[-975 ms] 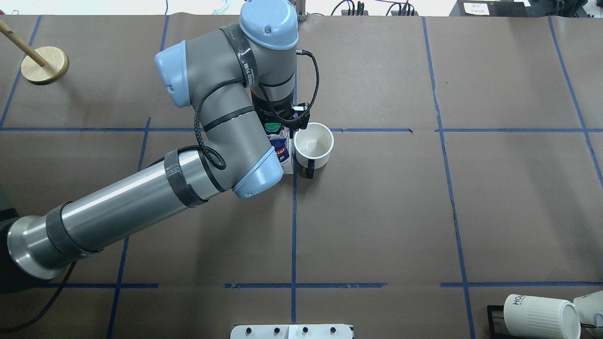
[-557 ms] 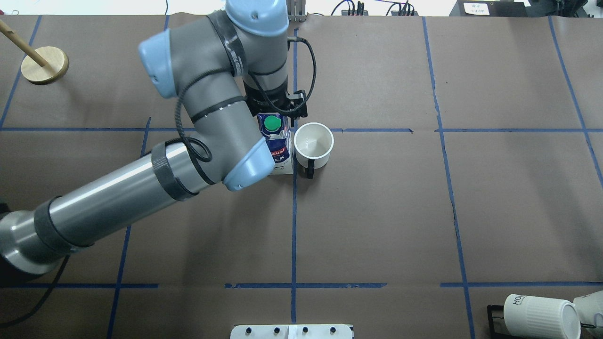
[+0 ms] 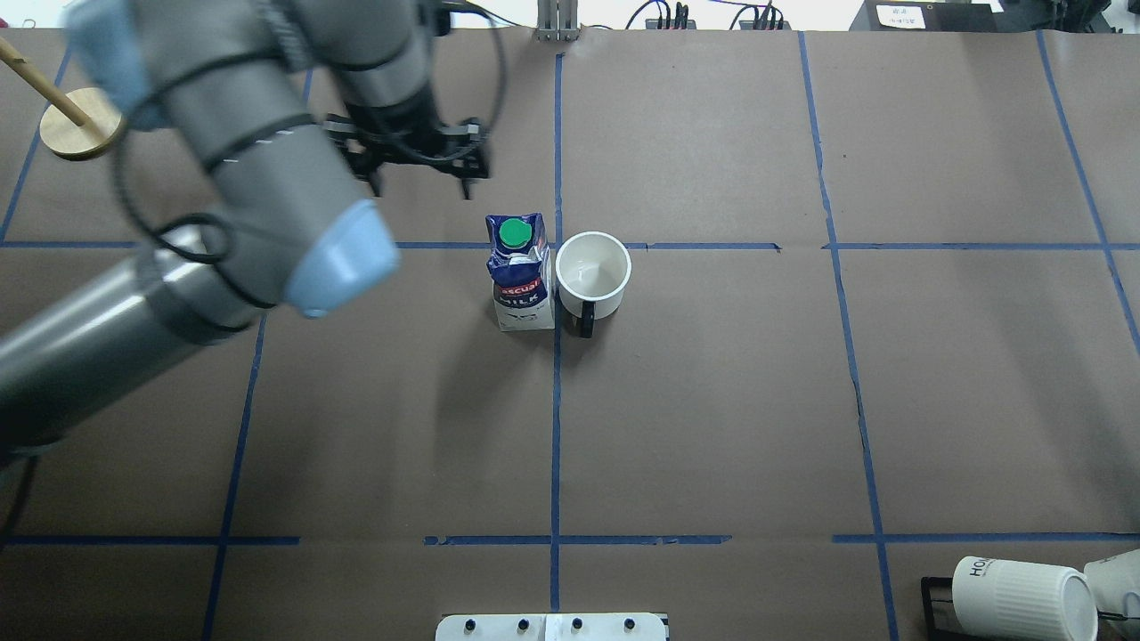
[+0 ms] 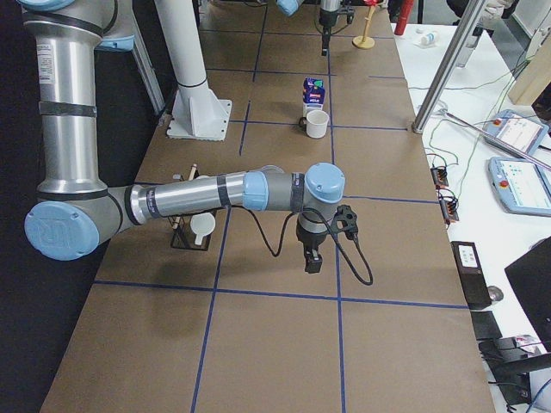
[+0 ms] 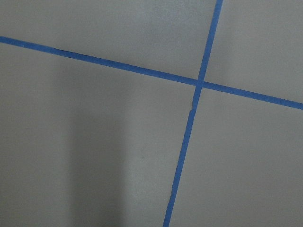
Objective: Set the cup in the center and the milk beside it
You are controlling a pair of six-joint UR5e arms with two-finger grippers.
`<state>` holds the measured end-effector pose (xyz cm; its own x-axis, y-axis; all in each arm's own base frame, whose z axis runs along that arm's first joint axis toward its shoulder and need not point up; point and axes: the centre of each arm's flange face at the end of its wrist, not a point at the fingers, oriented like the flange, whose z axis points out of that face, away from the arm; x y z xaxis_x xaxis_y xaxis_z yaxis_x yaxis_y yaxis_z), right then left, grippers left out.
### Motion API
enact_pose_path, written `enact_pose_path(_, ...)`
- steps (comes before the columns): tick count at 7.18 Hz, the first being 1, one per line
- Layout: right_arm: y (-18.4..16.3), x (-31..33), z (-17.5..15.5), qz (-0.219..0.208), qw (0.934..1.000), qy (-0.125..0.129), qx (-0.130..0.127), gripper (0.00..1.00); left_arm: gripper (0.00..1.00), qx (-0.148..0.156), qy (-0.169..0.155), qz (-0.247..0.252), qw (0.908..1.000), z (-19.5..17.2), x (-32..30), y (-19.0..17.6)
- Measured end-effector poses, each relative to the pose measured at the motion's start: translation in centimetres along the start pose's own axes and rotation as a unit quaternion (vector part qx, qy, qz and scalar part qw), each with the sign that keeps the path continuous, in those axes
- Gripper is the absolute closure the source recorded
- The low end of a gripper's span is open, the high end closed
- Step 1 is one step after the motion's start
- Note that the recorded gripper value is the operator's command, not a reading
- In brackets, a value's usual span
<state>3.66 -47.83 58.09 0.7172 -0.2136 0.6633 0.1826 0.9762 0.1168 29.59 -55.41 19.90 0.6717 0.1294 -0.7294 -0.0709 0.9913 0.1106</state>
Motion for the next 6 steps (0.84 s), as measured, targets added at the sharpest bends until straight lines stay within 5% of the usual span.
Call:
enact_pose_path(3, 0.0, -0.1, -0.1, -0.001, 1.0, 0.001, 0.001, 0.0, 0.0, -0.004, -0.011, 0.072, 0.9973, -3.2, -23.6, 2.0)
enact_pose_path(6, 0.0, -0.1, -0.2, -0.001, 1.0, 0.001, 0.001, 0.0, 0.0, -0.027, -0.025, 0.07, 0.9969, -1.5, -40.1, 9.6)
